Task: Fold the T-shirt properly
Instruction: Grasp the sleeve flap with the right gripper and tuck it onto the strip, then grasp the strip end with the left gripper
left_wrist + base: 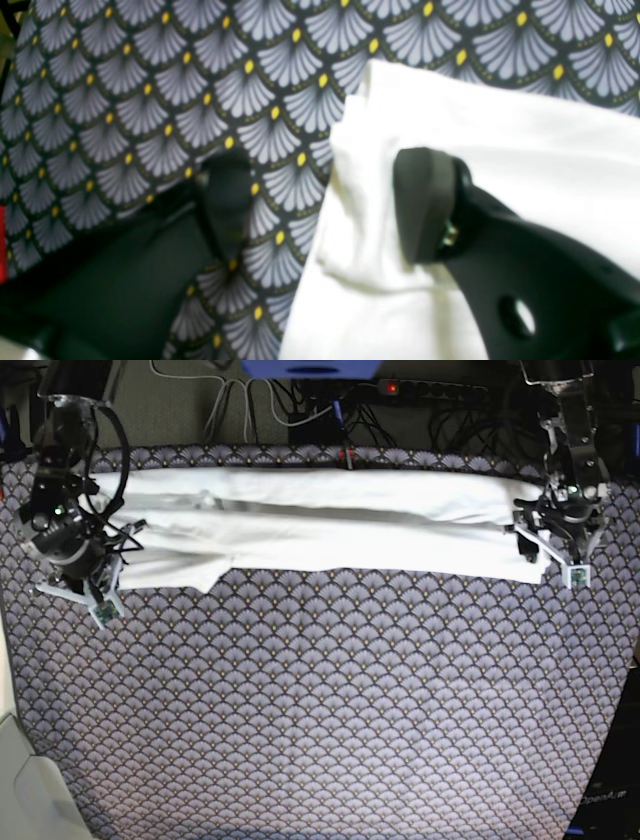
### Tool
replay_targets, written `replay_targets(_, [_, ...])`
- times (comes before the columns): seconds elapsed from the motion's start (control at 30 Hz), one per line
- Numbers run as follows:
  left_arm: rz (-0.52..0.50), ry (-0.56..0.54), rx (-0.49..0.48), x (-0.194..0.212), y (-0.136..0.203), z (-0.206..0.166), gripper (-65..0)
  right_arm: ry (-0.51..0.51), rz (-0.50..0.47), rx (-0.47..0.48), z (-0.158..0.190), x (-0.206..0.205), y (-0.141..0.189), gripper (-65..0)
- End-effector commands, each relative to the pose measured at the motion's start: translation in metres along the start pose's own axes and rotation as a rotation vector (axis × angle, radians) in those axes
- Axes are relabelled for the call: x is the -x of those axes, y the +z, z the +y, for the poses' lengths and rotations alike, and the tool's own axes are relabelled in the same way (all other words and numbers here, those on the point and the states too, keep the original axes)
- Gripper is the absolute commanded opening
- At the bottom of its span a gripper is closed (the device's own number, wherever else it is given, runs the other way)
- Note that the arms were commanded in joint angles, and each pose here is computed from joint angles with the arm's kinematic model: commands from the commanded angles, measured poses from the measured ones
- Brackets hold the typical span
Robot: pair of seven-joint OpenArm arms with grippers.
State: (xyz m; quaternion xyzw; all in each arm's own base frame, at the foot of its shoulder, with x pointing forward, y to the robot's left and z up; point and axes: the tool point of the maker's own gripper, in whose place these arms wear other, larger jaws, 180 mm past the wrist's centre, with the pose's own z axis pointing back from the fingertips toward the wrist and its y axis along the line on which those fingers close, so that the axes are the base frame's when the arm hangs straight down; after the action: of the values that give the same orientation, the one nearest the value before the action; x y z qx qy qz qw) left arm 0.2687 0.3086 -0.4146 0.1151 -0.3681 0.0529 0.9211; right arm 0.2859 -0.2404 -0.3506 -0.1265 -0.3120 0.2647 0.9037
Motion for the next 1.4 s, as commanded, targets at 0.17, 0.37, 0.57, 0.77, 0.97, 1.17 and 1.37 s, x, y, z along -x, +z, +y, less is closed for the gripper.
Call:
replay_targets(0.17, [-0.042,-0.01,-0.016,-0.014,0.002,0.009,-20.8,0.013,-0.014,0.061,-0.008,0.008,0.027,-65.0])
replay_targets(0.37, [-0.042,-0.013,-0.017,-0.014,0.003,0.009,-20.7,-0.013,0.041,0.062,-0.007,0.037,0.033,-65.0])
replay_targets(0.57, [-0.036,-0.013,-0.016,-0.01,0.004,0.01,-20.7,-0.035,0.067,0.026,0.01,0.049,0.032,-65.0])
replay_targets(0.77, [-0.006,-0.026,-0.02,0.005,0.008,0.013,-20.7,-0.045,0.083,0.0,0.022,0.057,0.032,-65.0])
replay_targets(0.97, [-0.012,-0.005,-0.003,0.003,0.009,0.017,-20.7,-0.067,0.077,-0.014,0.029,0.055,0.03,-65.0])
replay_targets(1.17, [-0.012,0.061,0.051,0.005,0.011,0.016,-20.7,-0.076,0.077,-0.021,0.033,0.055,0.03,-57.4])
replay_targets(1.37, [-0.013,0.088,0.071,0.005,0.01,0.011,-20.7,-0.079,0.079,-0.023,0.034,0.056,0.03,-47.2])
